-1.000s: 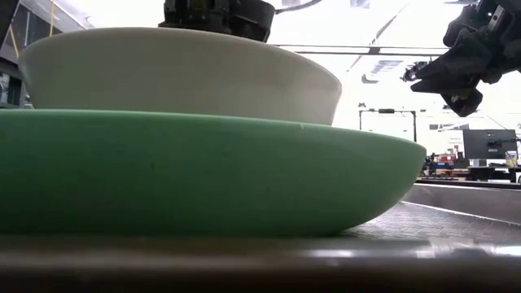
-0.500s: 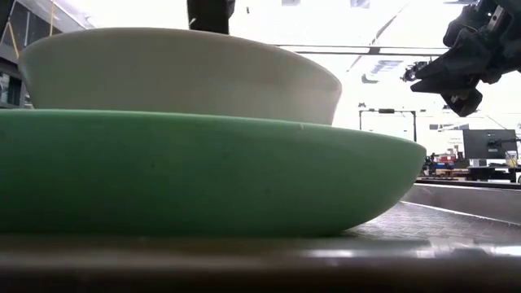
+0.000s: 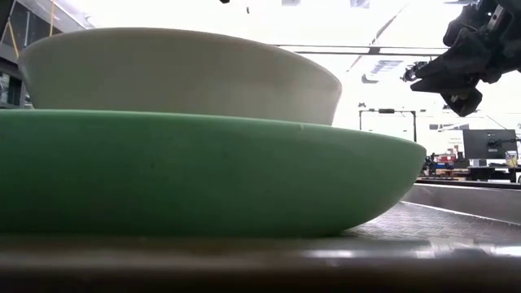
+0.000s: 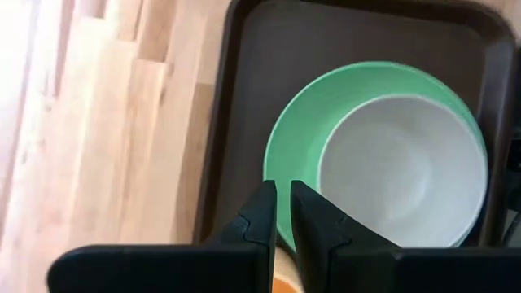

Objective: Set up tray
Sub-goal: Put the red table napkin to the right of the green plate on the brown serving tray

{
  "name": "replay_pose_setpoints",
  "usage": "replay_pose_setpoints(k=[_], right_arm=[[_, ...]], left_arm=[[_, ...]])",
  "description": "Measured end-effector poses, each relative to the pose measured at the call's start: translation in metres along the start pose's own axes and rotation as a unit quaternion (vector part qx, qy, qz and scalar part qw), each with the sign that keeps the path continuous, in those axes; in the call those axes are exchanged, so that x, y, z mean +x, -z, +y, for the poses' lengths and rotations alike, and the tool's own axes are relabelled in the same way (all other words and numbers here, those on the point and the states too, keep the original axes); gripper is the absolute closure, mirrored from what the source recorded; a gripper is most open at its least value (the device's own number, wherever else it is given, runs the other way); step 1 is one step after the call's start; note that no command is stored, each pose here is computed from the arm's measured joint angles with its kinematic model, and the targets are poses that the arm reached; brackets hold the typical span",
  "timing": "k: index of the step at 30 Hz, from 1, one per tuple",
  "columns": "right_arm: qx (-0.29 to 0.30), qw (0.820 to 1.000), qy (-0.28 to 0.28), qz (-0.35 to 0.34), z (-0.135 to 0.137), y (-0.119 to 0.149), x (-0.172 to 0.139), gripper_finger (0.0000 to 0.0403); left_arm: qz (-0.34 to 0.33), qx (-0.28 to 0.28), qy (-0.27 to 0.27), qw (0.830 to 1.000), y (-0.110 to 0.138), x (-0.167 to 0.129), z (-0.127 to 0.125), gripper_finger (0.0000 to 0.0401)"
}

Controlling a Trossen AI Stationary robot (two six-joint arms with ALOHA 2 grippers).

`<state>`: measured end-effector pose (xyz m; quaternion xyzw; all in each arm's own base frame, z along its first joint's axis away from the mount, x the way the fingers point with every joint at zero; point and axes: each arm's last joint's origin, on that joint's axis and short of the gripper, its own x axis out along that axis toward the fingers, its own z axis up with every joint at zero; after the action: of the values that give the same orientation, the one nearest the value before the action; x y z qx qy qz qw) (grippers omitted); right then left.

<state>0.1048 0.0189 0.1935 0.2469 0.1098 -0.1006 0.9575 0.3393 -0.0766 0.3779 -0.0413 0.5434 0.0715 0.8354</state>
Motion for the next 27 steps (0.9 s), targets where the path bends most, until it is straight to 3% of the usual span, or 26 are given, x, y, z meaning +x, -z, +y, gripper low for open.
replay_pose_setpoints(k=[12,27], right_arm=[[-0.001,1.000,0.000,0.000,0.000,0.000,0.000,0.0320],[-0.001,1.000,0.000,-0.001,0.000,0.000,0.000,0.0320]], left_arm=[[-0.006,0.002,-0.023,1.000,0.008,-0.024,0.009,0.0332],[-0.108,0.031,-0.037,0.993,0.045,-0.093,0.006,0.0332]])
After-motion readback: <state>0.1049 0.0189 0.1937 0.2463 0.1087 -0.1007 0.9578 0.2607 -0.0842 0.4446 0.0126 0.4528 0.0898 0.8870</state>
